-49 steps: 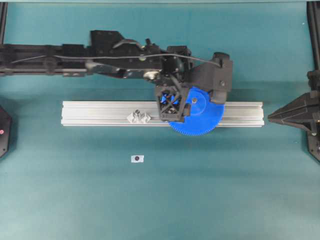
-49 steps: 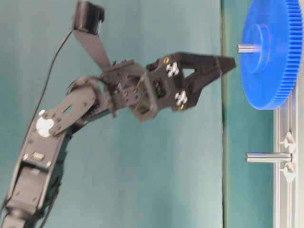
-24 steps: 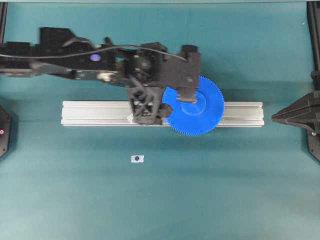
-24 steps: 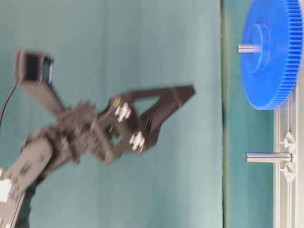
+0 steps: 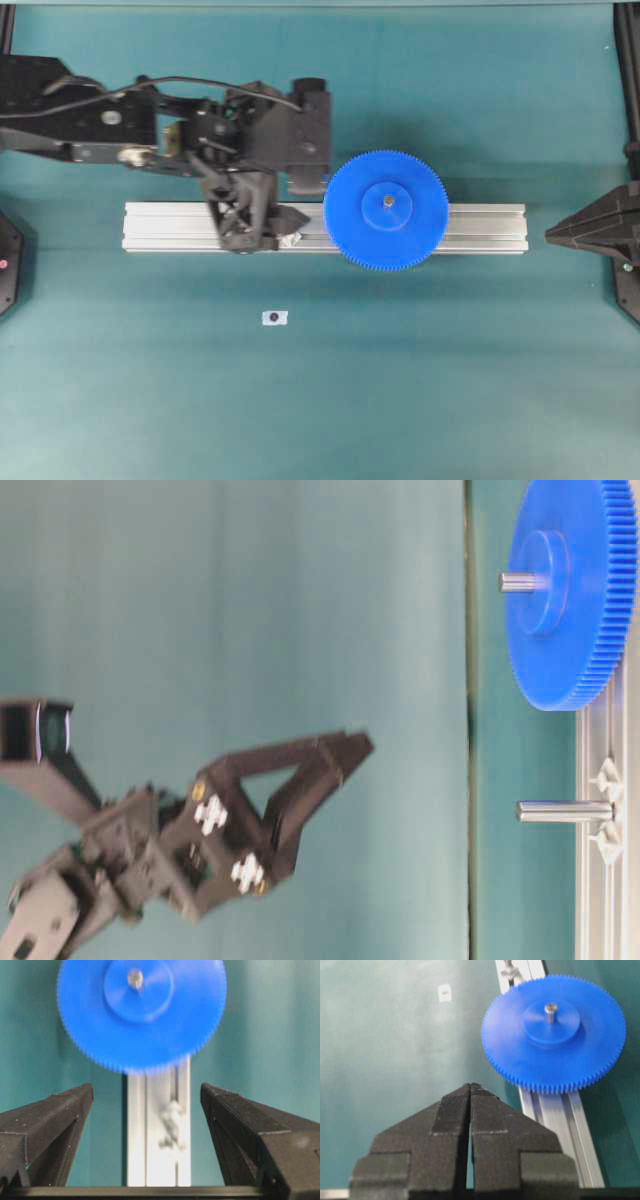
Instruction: Insert the large gear onto the shaft.
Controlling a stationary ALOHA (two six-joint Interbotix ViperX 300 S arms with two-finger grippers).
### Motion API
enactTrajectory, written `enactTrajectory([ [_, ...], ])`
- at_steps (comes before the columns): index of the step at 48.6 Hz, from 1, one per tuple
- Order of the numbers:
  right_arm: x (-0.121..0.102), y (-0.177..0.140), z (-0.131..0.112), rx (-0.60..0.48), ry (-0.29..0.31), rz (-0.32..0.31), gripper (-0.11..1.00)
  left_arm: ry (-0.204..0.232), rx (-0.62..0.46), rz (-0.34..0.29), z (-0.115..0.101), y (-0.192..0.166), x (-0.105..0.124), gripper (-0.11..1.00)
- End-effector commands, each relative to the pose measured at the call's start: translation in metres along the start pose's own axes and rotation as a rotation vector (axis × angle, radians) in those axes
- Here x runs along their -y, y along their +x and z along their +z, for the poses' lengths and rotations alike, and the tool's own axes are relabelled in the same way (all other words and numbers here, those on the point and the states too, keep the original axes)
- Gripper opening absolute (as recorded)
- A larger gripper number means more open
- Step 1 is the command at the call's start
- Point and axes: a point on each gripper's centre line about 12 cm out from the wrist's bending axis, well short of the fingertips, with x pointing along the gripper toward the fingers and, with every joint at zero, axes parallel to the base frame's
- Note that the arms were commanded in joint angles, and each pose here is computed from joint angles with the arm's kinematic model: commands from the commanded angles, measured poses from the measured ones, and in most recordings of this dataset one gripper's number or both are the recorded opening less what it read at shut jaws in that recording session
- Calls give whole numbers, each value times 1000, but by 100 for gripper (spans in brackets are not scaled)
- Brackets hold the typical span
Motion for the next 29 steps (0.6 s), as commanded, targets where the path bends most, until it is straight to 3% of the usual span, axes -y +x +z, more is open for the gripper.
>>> enactTrajectory([
  [1, -1, -3, 7, 12, 7, 1, 1, -5, 77, 7, 9, -23, 1, 88],
  [29, 0, -12, 5, 24, -3, -1, 1, 8, 212, -9, -28, -63, 20, 88],
])
